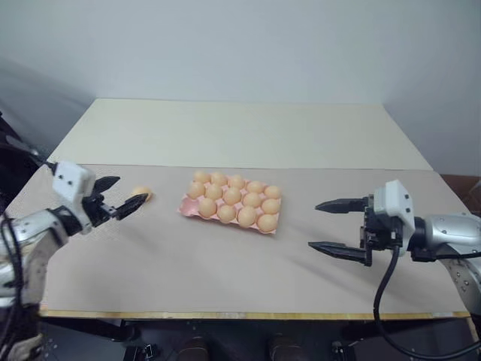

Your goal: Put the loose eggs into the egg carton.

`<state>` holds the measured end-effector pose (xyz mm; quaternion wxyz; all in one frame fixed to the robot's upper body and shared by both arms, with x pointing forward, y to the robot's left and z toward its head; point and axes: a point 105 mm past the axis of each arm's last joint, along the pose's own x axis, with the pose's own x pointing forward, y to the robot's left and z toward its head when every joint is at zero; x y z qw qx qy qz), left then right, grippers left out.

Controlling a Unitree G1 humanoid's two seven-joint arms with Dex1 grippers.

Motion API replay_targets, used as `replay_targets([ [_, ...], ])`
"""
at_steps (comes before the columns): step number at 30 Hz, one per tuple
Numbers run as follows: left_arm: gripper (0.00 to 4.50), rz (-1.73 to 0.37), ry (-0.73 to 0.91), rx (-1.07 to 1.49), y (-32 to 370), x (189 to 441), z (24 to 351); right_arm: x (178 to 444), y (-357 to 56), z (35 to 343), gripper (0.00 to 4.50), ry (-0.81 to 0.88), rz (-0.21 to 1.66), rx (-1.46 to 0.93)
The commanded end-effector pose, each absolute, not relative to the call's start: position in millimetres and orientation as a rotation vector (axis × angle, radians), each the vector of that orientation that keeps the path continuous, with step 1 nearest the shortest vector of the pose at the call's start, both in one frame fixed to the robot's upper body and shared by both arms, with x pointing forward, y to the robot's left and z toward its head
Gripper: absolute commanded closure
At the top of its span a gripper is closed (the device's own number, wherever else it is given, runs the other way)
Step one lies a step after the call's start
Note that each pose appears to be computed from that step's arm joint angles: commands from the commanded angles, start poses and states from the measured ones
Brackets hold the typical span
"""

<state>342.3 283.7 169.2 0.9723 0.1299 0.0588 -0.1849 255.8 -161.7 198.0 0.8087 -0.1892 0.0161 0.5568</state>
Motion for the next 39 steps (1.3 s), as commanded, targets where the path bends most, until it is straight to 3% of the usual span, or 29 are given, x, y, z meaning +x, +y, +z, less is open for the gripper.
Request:
replay_targets([
  [1,0.01,-0.298,0.115,0.339,294.2,363.8,163.0,250.6,-157.0,209.2,0.00,-0.014,1.202,-0.431],
  [12,0.01,-0.343,0.243,0.294,279.0,408.8,115.2,243.6,-151.7,219.7,0.00,-0.061,1.176,-0.460],
  [15,0.60,-0.363,0.266,0.291,277.5,410.6,108.5,241.6,-149.0,224.8,0.00,-0.083,1.174,-0.450],
  [21,2.58,-0.379,0.224,0.310,277.1,414.6,119.1,243.3,-149.4,222.3,0.00,-0.081,1.152,-0.445],
  [22,2.73,-0.390,0.208,0.321,276.5,414.5,123.2,243.3,-149.6,222.1,0.00,-0.081,1.150,-0.444],
  [26,2.76,-0.552,0.070,0.267,251.7,410.2,158.8,242.7,-150.8,220.2,0.00,-0.077,1.144,-0.440],
  [30,2.76,-0.781,0.006,0.243,204.8,396.3,173.0,244.2,-150.0,218.0,0.00,-0.075,1.142,-0.440],
  [35,2.76,-0.965,0.043,0.260,153.3,382.8,159.3,245.6,-149.6,218.9,0.00,-0.080,1.135,-0.442],
  [38,2.76,-0.989,0.091,0.295,143.9,381.9,145.9,244.0,-151.8,219.6,0.00,-0.081,1.120,-0.446],
  [39,2.41,-0.988,0.093,0.307,143.9,382.1,144.7,243.3,-152.5,219.7,0.00,-0.081,1.115,-0.447],
])
